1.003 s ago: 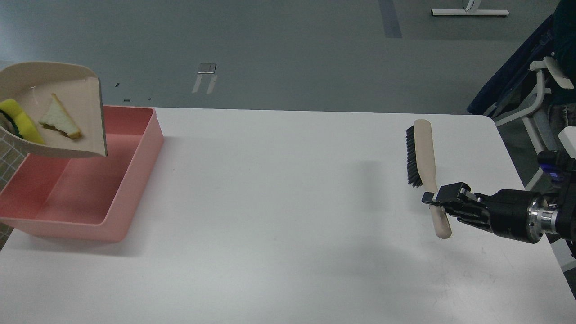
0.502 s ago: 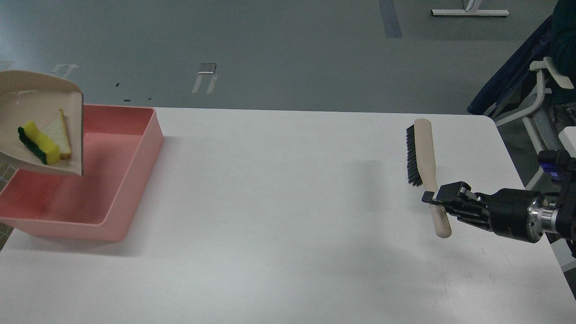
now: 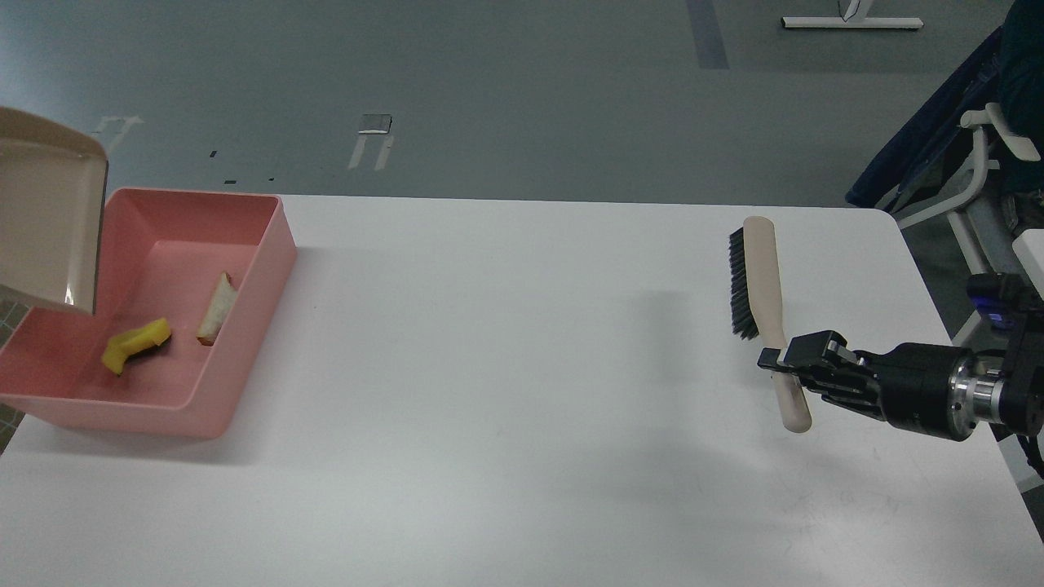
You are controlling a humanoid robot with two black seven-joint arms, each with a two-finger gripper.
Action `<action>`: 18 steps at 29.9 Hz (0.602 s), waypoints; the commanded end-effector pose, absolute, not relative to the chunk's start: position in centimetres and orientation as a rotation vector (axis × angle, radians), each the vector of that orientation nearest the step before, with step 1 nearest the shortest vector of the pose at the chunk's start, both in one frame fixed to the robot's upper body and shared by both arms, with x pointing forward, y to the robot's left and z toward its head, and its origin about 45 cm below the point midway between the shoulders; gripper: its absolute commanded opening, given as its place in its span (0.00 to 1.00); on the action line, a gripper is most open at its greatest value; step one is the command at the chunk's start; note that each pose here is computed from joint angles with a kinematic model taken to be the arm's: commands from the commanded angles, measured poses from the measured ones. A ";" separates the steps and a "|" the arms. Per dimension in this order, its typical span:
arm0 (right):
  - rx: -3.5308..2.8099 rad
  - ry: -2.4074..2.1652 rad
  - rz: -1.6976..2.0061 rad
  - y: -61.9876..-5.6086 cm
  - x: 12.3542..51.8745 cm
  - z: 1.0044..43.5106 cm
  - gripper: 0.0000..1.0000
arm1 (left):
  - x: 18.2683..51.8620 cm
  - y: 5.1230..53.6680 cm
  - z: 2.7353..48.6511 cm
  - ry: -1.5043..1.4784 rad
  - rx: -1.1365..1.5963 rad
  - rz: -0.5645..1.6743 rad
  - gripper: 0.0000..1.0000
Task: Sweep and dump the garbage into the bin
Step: 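Tilt the dustpan to dump the sponge into the bin, then lower the dustpan back onto the table with the left gripper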
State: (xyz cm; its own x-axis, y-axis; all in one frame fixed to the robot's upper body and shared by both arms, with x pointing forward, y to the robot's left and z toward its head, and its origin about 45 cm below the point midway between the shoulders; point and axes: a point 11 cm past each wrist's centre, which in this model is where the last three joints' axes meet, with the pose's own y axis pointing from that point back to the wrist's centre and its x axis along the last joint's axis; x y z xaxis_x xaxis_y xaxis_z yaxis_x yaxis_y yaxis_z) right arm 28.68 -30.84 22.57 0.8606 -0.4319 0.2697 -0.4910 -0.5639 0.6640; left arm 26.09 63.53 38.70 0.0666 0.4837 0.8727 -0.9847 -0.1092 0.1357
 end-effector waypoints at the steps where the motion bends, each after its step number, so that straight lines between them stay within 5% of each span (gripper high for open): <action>1: 2.251 -0.671 0.106 -30.8 28.9 22.8 0.00 | 27.5 62.8 41.5 -0.725 0.823 1.496 0.00; 9: 2.252 -0.676 0.110 -30.9 29.0 23.0 0.00 | 30.8 59.3 46.1 -0.582 0.387 1.543 0.00; 18: 2.246 -0.676 0.112 -31.0 29.0 22.9 0.00 | 34.3 48.2 39.7 -0.457 0.232 1.334 0.00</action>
